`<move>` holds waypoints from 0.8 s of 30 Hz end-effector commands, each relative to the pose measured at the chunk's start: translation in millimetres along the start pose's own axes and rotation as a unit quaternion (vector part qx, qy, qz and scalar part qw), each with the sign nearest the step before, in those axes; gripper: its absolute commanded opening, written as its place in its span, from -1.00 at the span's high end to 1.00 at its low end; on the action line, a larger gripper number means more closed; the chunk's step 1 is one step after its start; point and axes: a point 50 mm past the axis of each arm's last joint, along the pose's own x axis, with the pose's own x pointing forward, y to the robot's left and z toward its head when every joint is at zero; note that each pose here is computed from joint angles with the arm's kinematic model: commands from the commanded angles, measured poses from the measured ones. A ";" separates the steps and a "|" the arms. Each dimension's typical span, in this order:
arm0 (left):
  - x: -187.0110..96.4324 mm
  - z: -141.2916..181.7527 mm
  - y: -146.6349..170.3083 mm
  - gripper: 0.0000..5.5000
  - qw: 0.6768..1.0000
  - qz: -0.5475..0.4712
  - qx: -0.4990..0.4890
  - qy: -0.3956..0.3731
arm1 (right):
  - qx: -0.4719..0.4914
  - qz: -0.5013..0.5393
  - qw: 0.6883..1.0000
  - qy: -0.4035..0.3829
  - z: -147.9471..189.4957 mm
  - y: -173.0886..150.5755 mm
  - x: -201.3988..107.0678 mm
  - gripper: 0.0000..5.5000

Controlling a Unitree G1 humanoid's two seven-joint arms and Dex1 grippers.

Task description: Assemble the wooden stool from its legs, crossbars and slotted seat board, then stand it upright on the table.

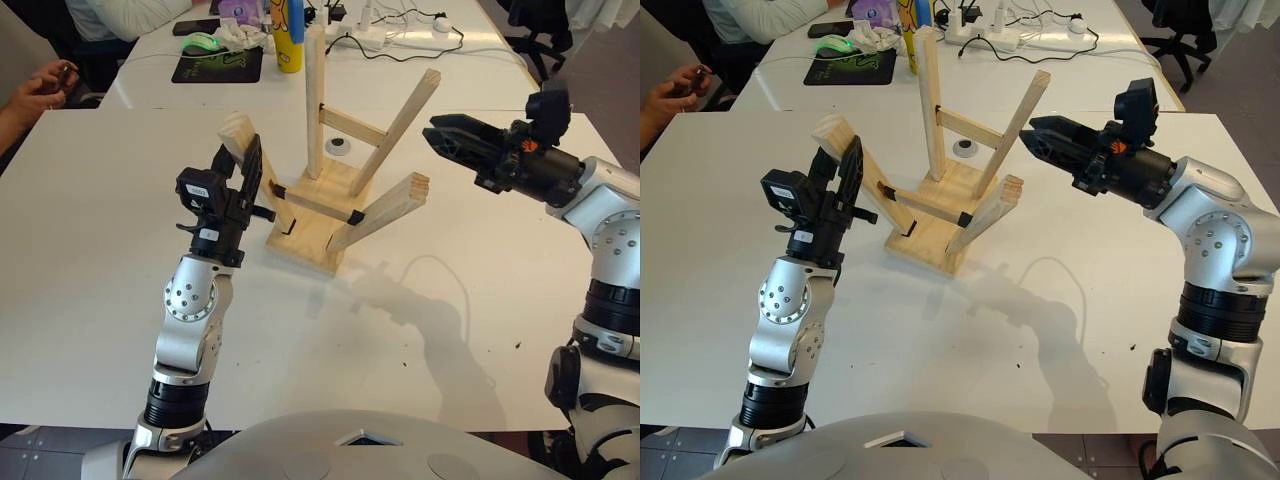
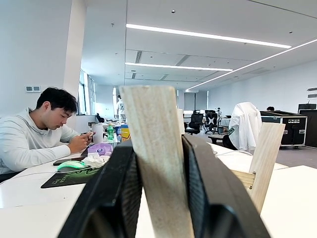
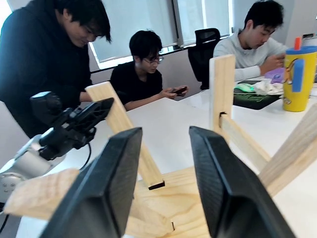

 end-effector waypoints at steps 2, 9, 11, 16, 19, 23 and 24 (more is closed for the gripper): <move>-20.6 -33.2 6.4 0.61 0.992 -0.003 0.050 0.120 | 0.032 0.032 0.999 -0.010 -6.1 12.0 -0.3 0.09; -20.8 -33.5 7.8 0.61 0.991 -0.007 0.052 0.122 | 0.080 0.075 0.991 -0.072 10.5 21.2 -9.3 0.09; -21.0 -33.9 8.1 0.61 0.991 -0.006 0.053 0.123 | 0.074 0.093 0.992 -0.044 5.9 29.6 -7.0 0.09; -20.4 -34.5 7.0 0.61 0.991 -0.010 0.053 0.124 | 0.041 0.088 0.995 0.034 -14.2 38.6 -0.6 0.09; -19.0 -35.0 6.0 0.61 0.991 -0.018 0.052 0.123 | 0.035 0.067 0.996 0.040 -21.0 36.7 -0.1 0.09; -18.3 -35.2 5.6 0.61 0.991 -0.018 0.053 0.122 | 0.028 0.071 0.996 0.050 -25.2 38.7 -0.7 0.09; -18.3 -35.2 5.8 0.61 0.991 -0.017 0.053 0.122 | 0.028 0.074 0.996 0.049 -25.0 39.1 -0.9 0.09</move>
